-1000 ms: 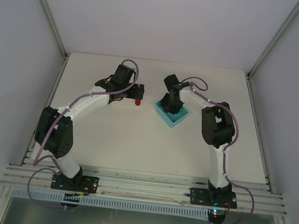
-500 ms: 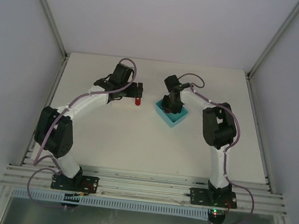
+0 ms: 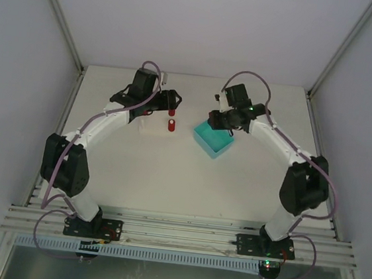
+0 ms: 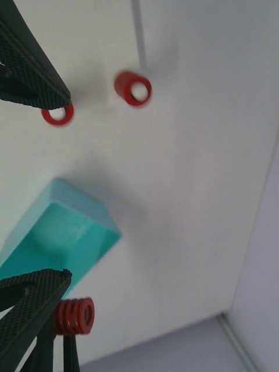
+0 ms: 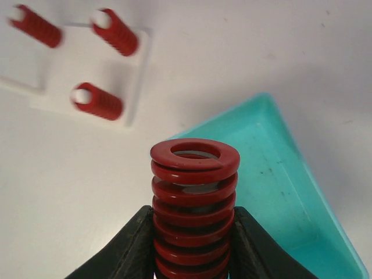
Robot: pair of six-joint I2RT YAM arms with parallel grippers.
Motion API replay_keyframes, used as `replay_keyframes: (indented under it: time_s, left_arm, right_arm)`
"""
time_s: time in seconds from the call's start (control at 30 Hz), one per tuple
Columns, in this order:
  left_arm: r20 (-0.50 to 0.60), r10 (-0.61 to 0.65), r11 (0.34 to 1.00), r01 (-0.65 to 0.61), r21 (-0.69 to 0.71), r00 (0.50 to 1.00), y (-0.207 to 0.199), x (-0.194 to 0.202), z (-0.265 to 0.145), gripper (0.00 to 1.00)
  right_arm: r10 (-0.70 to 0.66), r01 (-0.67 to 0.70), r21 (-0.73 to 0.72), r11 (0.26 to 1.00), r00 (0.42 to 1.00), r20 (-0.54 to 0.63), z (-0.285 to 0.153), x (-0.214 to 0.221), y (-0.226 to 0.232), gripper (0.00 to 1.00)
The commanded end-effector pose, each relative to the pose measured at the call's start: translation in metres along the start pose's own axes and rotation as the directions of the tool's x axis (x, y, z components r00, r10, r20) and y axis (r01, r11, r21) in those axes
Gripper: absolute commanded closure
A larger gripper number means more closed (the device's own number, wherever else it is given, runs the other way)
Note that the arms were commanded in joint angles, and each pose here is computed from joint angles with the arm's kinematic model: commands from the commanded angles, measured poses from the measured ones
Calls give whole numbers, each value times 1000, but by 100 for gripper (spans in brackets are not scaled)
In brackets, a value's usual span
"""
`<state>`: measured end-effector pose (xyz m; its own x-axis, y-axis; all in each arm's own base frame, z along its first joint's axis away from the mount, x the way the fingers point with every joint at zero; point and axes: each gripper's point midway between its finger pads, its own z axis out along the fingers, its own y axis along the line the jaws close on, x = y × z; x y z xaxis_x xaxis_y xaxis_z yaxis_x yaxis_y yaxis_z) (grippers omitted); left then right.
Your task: Install the large spring
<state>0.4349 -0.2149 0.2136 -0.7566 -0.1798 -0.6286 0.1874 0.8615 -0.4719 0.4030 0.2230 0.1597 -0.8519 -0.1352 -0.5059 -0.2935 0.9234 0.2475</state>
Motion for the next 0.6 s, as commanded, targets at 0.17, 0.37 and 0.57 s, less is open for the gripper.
replay_keyframes:
  time_s: [0.17,0.37,0.57]
  left_arm:
    - [-50,-11,912,31,409,999,-89,-22,-8,40]
    - [-124,40,871,26,491,991,-116,-13,-6,36]
    - [-255,15,866,115,487,967,-113,11,4,40]
  right_arm:
    - [-226,289,-231,929,937,267,-51,-9,61,80]
    - [-287,362,-201,910,902,323,-53,-11,70,80]
    - [-301,378,-146,914,875,378,-59,-19,72,80]
